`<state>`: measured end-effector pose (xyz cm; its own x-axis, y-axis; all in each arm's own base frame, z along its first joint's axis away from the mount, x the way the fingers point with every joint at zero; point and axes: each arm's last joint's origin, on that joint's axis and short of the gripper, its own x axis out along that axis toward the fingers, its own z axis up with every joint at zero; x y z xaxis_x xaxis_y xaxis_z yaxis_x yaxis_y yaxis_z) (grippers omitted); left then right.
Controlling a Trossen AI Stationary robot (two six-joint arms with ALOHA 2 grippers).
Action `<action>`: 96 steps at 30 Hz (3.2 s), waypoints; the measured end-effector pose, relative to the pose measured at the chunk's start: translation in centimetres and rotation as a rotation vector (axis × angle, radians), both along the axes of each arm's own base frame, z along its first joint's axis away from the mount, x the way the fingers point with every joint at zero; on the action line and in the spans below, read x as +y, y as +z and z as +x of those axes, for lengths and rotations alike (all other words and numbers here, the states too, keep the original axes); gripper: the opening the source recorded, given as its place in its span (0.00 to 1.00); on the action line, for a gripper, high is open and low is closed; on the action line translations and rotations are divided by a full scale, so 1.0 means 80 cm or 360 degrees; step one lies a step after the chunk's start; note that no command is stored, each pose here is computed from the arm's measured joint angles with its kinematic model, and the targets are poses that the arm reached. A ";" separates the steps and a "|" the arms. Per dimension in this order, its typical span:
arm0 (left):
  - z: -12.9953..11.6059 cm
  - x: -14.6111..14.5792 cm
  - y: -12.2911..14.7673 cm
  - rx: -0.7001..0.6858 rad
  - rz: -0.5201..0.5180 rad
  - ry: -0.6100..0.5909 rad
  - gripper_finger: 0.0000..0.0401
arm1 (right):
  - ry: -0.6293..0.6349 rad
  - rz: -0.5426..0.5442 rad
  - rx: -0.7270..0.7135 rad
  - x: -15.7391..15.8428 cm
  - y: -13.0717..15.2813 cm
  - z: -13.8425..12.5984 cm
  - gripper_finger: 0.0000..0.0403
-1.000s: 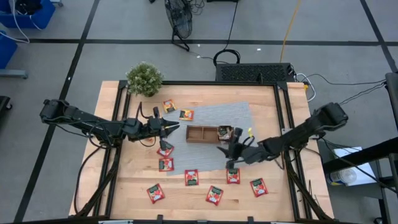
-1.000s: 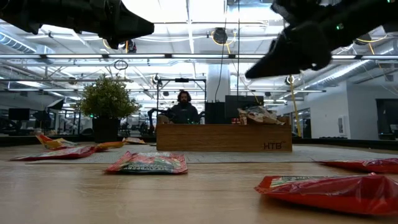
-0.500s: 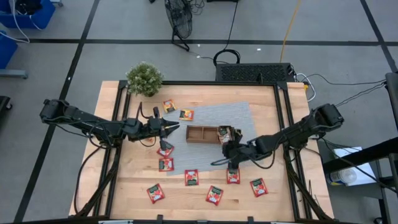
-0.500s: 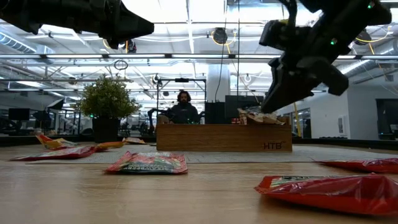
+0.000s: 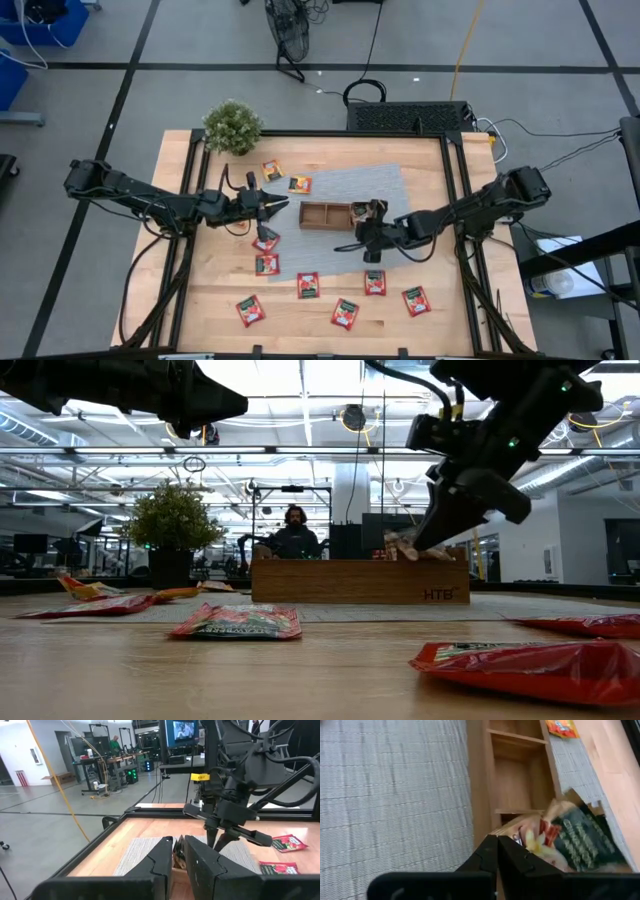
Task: Pick & Place Tea
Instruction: Put the brown tea bag into the right section of the wooden organizer, then adjust the wooden organizer
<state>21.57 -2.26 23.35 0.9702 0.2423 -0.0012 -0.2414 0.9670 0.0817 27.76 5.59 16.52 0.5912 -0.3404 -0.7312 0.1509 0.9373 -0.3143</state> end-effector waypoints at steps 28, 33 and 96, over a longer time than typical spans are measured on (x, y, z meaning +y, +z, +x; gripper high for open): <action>0.000 0.000 0.000 -0.0001 0.0000 0.0000 0.14 | -0.0102 -0.0021 -0.0004 -0.019 -0.018 -0.009 0.00; 0.000 0.000 0.000 -0.0001 0.0000 0.0000 0.14 | -0.0109 0.0086 0.0005 -0.025 -0.019 -0.008 0.00; 0.000 0.000 0.000 -0.0001 0.0000 0.0000 0.14 | -0.0286 0.0053 -0.0112 0.000 -0.037 -0.049 0.00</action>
<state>21.57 -2.26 23.35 0.9702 0.2423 -0.0009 -0.2414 0.9670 0.0815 23.85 5.57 13.57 0.5729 -0.4214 -0.7030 0.3372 0.9030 -0.2664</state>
